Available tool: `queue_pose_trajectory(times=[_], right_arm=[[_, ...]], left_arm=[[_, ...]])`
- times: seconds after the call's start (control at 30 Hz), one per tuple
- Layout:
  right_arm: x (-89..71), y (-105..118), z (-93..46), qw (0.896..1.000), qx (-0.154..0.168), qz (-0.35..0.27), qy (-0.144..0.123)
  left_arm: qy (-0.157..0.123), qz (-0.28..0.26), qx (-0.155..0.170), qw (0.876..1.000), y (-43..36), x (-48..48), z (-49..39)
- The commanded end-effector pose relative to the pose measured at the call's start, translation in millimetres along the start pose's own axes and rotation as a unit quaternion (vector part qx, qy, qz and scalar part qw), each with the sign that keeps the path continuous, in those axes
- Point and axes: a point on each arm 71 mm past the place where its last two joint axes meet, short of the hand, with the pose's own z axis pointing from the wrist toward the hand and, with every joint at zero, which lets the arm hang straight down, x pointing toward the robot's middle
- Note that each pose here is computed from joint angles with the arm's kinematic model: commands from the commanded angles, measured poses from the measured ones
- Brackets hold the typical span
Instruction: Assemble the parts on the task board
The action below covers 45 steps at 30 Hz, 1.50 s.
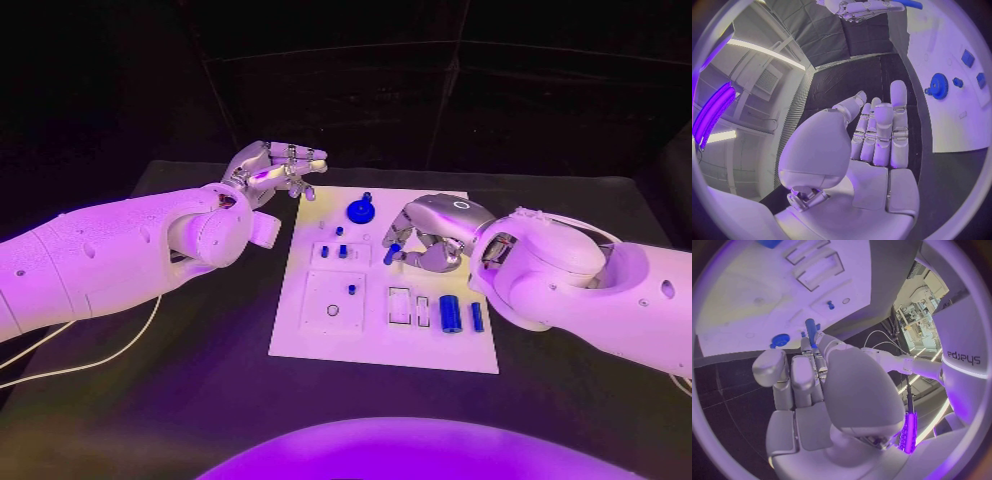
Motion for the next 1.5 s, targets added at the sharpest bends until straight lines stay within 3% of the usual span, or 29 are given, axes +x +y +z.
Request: queue_pose_trajectory(times=[0.03,0.17,0.33,0.77,1.5], right_arm=[[-1.3,16,6.0,0.998,-0.045,0.041,-0.016],[7.3,31,15.2,0.995,-0.076,0.062,-0.011],[23.6,42,24.2,0.993,-0.091,0.070,0.017],[54.5,49,37.8,0.992,-0.096,0.060,0.058],[69.7,47,43.7,0.991,-0.087,0.035,0.095]], left_arm=[[0.004,-0.003,0.003,1.000,-1.3,1.6,0.9],[0.004,-0.003,0.004,1.000,-1.4,1.9,1.0],[0.003,-0.002,0.004,1.000,-1.4,1.4,0.8],[0.005,-0.003,0.004,1.000,-1.3,3.0,2.1],[0.007,-0.003,0.003,1.000,-0.8,5.0,3.9]])
